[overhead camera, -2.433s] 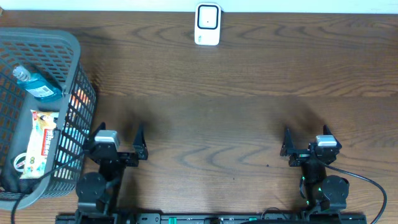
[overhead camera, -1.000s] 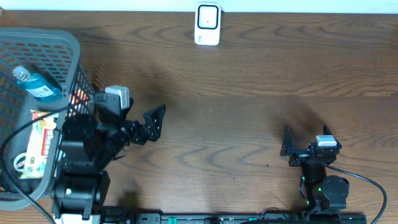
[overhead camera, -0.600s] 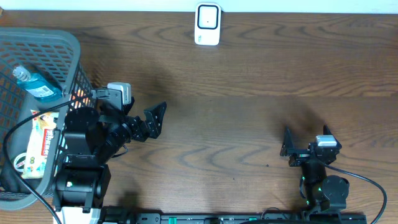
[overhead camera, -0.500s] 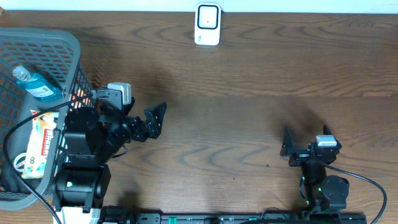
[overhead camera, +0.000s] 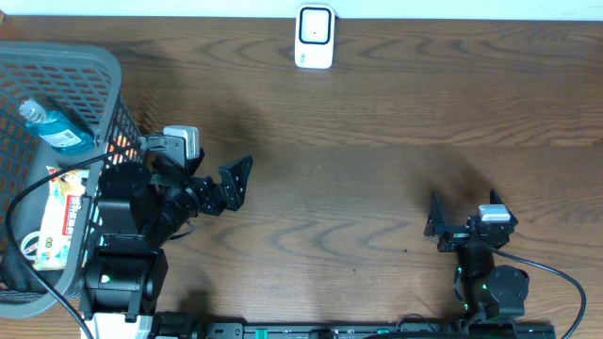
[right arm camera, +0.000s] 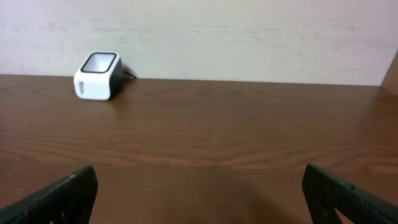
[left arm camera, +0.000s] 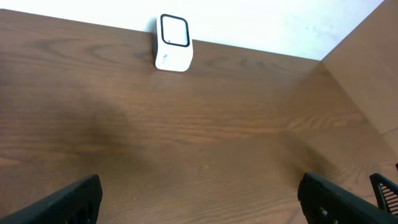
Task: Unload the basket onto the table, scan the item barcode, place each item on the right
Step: 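Raise the left gripper and swing it toward the grey basket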
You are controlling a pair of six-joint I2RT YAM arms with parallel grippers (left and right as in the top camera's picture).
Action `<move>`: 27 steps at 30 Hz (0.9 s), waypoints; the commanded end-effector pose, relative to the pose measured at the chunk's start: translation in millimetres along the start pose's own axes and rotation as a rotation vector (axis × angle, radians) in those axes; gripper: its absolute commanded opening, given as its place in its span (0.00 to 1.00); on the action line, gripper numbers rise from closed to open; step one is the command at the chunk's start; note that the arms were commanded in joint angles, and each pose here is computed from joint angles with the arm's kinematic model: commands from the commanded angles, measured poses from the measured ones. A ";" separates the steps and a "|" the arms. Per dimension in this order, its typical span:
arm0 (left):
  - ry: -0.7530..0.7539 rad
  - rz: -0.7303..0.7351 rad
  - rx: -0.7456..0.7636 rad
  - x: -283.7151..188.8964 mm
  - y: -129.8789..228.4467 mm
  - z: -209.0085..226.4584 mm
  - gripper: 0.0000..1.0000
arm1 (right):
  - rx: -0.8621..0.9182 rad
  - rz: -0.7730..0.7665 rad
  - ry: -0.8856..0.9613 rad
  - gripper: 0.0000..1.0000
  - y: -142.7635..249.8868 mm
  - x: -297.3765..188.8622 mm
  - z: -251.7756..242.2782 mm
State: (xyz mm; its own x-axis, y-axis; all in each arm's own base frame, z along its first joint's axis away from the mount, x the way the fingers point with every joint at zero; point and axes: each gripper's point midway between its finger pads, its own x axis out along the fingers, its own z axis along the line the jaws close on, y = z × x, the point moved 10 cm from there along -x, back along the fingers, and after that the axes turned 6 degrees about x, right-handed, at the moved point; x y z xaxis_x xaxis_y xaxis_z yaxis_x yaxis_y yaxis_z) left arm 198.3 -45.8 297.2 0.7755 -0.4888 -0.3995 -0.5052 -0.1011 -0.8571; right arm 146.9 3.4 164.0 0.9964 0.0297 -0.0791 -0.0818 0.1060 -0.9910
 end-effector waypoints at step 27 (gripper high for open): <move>0.015 -0.135 -0.065 -24.7 -63.6 -17.2 0.98 | -0.012 0.004 -0.017 0.99 1.0 0.0 1.8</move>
State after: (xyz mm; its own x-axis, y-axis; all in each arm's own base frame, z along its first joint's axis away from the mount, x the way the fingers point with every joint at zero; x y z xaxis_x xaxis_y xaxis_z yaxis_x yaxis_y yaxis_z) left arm 200.6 -45.1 349.5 0.8184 -0.4885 -0.3028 -0.4418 -0.1979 -0.8750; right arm 146.9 3.5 164.0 0.9964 0.0301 -0.0791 -0.0818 0.1060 -0.9910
